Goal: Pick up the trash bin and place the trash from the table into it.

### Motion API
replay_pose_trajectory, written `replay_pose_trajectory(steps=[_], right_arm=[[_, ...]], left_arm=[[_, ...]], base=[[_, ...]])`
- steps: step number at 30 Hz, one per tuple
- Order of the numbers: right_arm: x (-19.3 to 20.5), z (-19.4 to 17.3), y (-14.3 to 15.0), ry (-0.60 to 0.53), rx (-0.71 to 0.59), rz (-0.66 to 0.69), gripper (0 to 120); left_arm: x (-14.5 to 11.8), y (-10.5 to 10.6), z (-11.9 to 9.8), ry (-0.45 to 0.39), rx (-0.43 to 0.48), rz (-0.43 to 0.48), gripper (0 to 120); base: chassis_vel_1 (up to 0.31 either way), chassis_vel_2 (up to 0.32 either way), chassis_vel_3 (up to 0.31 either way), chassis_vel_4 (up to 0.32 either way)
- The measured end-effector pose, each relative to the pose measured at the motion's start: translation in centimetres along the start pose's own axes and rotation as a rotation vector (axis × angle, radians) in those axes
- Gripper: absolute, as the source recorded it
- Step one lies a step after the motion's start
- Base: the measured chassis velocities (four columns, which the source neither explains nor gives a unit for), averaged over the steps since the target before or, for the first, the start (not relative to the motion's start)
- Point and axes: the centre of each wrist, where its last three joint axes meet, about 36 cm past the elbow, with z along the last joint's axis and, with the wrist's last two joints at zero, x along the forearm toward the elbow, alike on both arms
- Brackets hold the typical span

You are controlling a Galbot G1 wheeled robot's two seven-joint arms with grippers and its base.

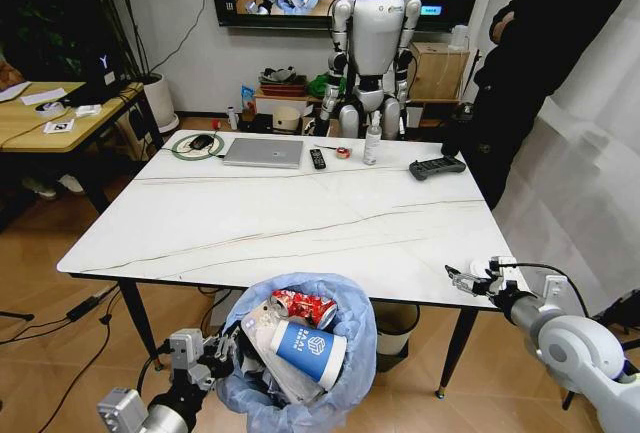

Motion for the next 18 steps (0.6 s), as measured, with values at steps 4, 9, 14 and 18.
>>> replay_pose_trajectory(steps=[4, 9, 14, 18], right_arm=[[-0.3, 0.0, -0.4, 0.002, -0.005, 0.01, 100], [-0.8, -0.2, -1.0, 0.003, -0.007, 0.02, 100], [-2.0, -0.4, -2.0, 0.01, -0.004, 0.026, 100], [-3.1, -0.3, -2.5, 0.018, -0.009, 0.03, 100]], left_arm=[[0.0, 0.0, 0.0, 0.0, 0.0, 0.0, 0], [0.0, 0.0, 0.0, 0.0, -0.001, 0.0, 0], [0.0, 0.0, 0.0, 0.0, 0.0, 0.0, 0], [0.0, 0.0, 0.0, 0.0, -0.001, -0.003, 0]], base=[[0.0, 0.0, 0.0, 0.0], [0.0, 0.0, 0.0, 0.0], [0.0, 0.0, 0.0, 0.0], [0.0, 0.0, 0.0, 0.0]])
